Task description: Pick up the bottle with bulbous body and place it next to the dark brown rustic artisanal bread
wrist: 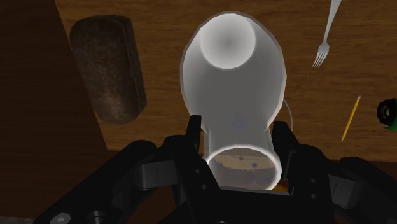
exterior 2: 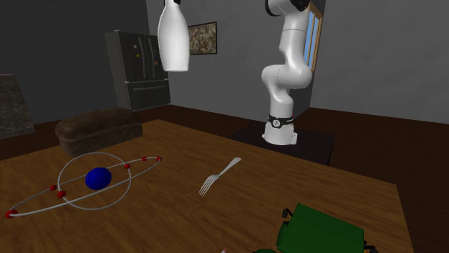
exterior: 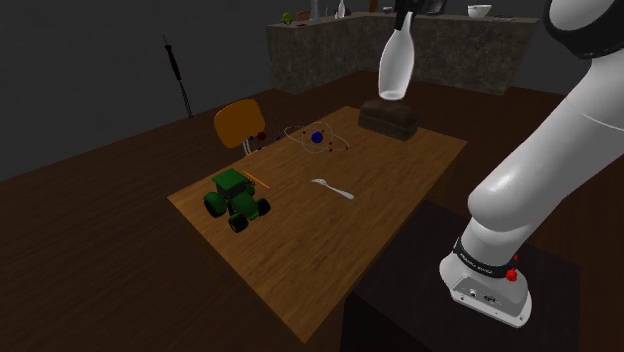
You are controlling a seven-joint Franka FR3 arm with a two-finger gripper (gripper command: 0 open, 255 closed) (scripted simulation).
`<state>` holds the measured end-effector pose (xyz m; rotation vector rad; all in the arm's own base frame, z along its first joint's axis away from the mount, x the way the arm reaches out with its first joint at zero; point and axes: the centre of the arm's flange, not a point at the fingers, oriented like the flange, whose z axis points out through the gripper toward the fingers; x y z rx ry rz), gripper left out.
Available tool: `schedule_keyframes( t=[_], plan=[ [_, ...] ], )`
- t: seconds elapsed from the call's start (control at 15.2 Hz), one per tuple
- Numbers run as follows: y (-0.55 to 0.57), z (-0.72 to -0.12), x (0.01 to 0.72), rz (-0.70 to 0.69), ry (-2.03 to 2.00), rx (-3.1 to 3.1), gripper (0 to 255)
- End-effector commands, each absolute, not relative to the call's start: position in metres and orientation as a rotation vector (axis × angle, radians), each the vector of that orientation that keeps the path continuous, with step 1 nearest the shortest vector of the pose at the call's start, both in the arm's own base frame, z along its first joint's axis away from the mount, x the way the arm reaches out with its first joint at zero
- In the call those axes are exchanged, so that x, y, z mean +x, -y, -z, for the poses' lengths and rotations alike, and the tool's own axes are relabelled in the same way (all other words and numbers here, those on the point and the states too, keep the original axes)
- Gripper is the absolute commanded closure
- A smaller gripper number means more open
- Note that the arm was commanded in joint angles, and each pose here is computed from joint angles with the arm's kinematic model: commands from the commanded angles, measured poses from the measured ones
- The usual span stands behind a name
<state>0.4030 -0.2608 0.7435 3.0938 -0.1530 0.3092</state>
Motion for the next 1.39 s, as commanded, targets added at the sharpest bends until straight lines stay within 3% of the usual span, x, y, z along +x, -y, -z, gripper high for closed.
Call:
schedule_keyframes(
  t=[0.0,0.73,1.32],
  plan=[
    [0.287,-0.744,0.392,-0.311,0.151,3.093,255],
    [0.427,-0.745,0.334,-0.311,0.150,3.093,255],
    [0.427,-0.697,0.334,-0.311,0.151,3.093,255]
  ],
)
